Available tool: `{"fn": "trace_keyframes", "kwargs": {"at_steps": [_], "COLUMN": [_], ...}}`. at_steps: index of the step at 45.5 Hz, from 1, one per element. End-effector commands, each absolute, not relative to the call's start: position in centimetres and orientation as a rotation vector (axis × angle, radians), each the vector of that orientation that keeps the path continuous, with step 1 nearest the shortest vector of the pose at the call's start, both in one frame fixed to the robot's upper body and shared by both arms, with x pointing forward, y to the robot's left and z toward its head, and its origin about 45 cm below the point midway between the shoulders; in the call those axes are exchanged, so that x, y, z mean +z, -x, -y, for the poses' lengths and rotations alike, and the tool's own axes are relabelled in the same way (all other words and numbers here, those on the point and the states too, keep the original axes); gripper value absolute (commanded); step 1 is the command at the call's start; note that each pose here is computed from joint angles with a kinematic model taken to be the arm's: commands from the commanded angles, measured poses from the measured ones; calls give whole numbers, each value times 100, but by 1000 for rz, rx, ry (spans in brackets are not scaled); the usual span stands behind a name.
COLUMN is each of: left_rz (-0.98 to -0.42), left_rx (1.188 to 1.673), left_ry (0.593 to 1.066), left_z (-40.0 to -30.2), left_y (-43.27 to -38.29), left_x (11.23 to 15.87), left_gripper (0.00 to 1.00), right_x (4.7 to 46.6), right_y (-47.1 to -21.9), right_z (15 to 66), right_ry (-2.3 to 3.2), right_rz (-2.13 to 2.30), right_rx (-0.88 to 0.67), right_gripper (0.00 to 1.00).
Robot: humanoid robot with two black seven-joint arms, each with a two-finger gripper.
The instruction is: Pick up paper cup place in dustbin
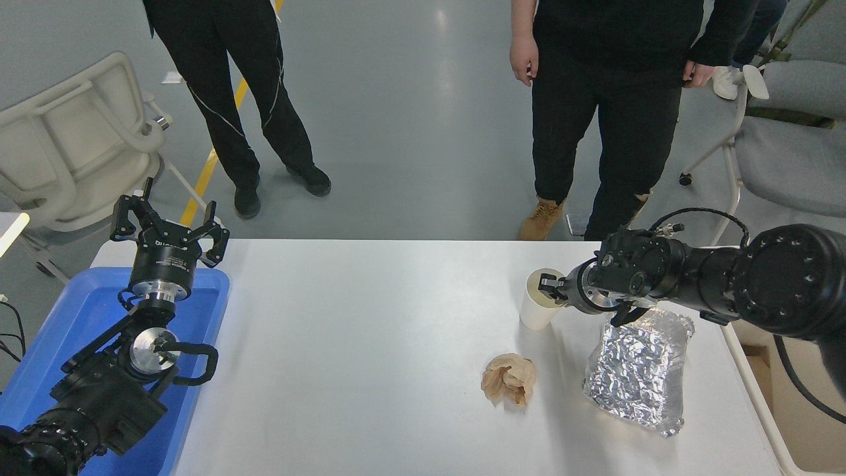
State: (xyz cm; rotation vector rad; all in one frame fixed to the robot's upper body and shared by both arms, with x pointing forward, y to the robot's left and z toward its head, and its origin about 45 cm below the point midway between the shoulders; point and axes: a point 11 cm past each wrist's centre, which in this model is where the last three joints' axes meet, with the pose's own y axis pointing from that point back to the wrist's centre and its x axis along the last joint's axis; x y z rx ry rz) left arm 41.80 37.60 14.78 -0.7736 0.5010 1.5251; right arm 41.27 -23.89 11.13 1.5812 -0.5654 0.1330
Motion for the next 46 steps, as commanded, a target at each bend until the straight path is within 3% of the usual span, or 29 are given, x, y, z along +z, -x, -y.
{"fn": "trace_keyframes", "kwargs": {"at_steps": [1, 13, 25, 37, 46], "left_rz": [-500, -500, -500, -500, -500], "left_rx": [1526, 1526, 1525, 1526, 1525], "left_ry": [772, 773, 774, 773, 774], "left_z": [-3763, -3765, -3762, -3765, -3762], "left_y": [-4179, -4179, -4181, -4179, -4181], "left_x": [1477, 1479, 1481, 1479, 1481], "left_gripper": [99, 99, 99, 99, 99], "right_x": [1235, 1774, 2269, 2432, 2343], "right_y": [-4211, -4482, -4695, -4615, -4346], "right_z": [2383, 2700, 3401, 4460, 5248], "right_ry": [-1587, -1558, -1478, -1304, -1134], "right_rz": [584, 683, 884, 1107, 1236], "right_rx": [153, 182, 186, 144, 116], "right_gripper": [0, 0, 0, 0, 0]}}
